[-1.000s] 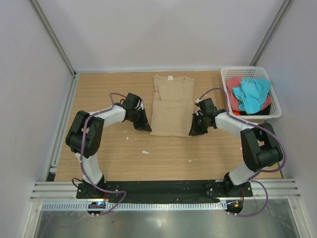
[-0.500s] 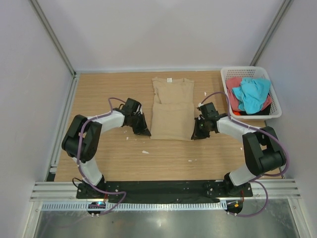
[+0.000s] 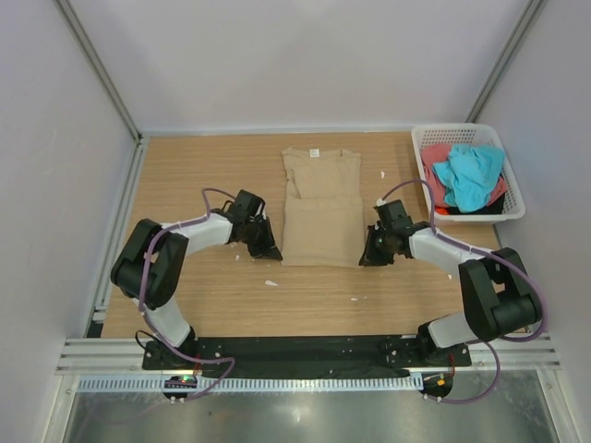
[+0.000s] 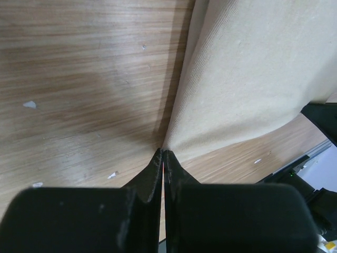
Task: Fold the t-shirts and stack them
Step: Fold the tshirt
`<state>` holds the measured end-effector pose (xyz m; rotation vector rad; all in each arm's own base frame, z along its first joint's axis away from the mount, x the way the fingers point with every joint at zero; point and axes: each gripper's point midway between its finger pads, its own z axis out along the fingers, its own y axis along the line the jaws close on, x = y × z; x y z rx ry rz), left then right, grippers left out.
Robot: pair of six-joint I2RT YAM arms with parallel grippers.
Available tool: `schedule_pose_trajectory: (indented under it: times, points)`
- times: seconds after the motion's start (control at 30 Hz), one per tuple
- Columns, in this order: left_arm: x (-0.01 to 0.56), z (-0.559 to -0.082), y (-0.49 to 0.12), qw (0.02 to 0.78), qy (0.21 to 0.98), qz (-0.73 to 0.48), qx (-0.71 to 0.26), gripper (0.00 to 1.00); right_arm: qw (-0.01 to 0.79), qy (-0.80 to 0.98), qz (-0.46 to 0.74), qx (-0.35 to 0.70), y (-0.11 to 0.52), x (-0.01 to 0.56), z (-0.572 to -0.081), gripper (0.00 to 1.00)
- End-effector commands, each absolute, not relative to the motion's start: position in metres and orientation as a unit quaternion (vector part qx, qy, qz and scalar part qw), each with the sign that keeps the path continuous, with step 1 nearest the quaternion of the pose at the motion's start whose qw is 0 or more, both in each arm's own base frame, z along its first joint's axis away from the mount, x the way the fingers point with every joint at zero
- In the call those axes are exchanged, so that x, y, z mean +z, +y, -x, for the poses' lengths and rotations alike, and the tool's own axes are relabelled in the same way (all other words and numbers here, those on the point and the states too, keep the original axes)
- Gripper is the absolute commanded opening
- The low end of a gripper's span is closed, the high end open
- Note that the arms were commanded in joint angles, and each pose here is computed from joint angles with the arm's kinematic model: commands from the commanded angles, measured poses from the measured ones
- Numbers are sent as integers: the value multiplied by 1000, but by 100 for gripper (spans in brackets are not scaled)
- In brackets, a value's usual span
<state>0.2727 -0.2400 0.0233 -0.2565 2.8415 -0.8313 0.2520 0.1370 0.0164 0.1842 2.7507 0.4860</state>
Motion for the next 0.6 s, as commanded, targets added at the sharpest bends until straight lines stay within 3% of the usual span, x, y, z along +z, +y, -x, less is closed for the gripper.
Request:
schedule_pose_trajectory:
  times: [0.0,0.1,0.37,0.57]
  points:
    - [32,-275,-239,110,950,92,-278,0,164,973,-86,137,122,9,-240,8]
    - [38,-271,-246,108,948,85,-287,0,163,973,-91,135,120,12,-238,20]
    - [64,-271,-239,142,946,85,-280,37,174,964,-146,136,118,46,-236,48]
    - [62,-264,-249,129,941,76,-303,43,179,954,-188,152,123,47,-242,52]
